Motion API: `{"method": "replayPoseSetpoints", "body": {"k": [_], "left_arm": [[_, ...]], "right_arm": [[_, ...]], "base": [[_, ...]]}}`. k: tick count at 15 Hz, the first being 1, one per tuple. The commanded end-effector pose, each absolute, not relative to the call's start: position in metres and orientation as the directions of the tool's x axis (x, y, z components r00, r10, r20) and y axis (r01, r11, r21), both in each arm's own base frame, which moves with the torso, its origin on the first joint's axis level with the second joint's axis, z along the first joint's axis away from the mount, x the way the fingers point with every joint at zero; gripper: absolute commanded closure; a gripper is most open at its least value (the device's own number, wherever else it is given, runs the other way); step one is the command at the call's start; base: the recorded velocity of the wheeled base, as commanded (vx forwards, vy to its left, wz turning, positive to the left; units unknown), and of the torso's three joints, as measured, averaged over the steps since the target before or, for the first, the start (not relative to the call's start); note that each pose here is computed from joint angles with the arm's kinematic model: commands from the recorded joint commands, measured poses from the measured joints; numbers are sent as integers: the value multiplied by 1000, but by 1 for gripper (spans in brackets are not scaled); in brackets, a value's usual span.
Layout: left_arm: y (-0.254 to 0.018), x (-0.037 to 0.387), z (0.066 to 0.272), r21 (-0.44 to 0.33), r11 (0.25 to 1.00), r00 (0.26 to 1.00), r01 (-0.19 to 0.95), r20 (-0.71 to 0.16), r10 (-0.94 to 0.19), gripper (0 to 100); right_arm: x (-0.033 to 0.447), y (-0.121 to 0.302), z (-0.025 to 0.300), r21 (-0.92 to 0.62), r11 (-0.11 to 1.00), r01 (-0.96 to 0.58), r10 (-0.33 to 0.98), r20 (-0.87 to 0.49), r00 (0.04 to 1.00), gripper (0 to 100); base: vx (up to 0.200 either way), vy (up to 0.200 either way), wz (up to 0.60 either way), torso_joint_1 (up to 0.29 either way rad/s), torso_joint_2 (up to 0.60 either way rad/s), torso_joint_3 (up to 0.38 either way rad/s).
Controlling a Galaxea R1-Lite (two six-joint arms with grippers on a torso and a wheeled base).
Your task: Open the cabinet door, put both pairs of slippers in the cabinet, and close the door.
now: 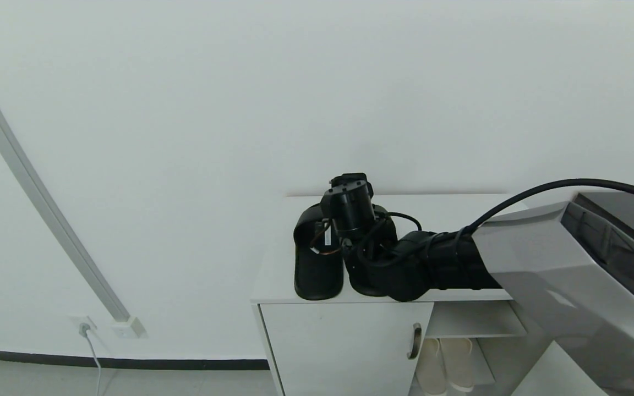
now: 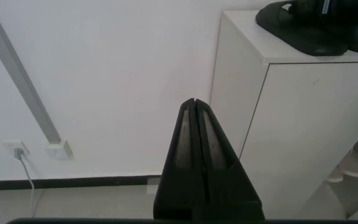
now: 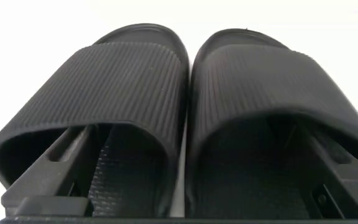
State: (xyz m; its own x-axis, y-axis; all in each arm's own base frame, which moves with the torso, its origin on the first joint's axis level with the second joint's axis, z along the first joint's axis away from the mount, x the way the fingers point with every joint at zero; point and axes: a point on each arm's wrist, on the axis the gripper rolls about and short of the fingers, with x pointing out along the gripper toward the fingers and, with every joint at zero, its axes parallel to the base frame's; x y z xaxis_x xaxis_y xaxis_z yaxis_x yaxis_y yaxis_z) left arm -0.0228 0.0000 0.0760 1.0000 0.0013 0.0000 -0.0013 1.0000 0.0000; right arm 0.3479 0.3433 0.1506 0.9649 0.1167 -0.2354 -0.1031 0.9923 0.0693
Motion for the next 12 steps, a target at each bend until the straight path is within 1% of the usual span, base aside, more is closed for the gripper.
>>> {"method": "replayPoseSetpoints", "body": {"k": [1, 6, 7, 12], "left_arm": [[0, -23, 76, 0, 1000, 1000, -2, 0, 2, 100], [0, -23, 76, -2, 1000, 1000, -2, 0, 2, 100], [0, -23, 76, 0, 1000, 1000, -3, 0, 3, 100], [0, -23, 76, -2, 1000, 1000, -2, 0, 2, 100]], "right_arm": [[349, 345, 148, 66, 993, -103, 116, -238, 964, 0], [369, 345, 140, 72, 994, -85, 99, -228, 969, 0], [372, 344, 143, 80, 993, -82, 98, -219, 971, 100], [373, 344, 143, 71, 994, -78, 92, -224, 970, 100]], "base": [[0, 0, 0, 0, 0, 0], [0, 0, 0, 0, 0, 0], [0, 0, 0, 0, 0, 0], [0, 0, 0, 0, 0, 0]]}}
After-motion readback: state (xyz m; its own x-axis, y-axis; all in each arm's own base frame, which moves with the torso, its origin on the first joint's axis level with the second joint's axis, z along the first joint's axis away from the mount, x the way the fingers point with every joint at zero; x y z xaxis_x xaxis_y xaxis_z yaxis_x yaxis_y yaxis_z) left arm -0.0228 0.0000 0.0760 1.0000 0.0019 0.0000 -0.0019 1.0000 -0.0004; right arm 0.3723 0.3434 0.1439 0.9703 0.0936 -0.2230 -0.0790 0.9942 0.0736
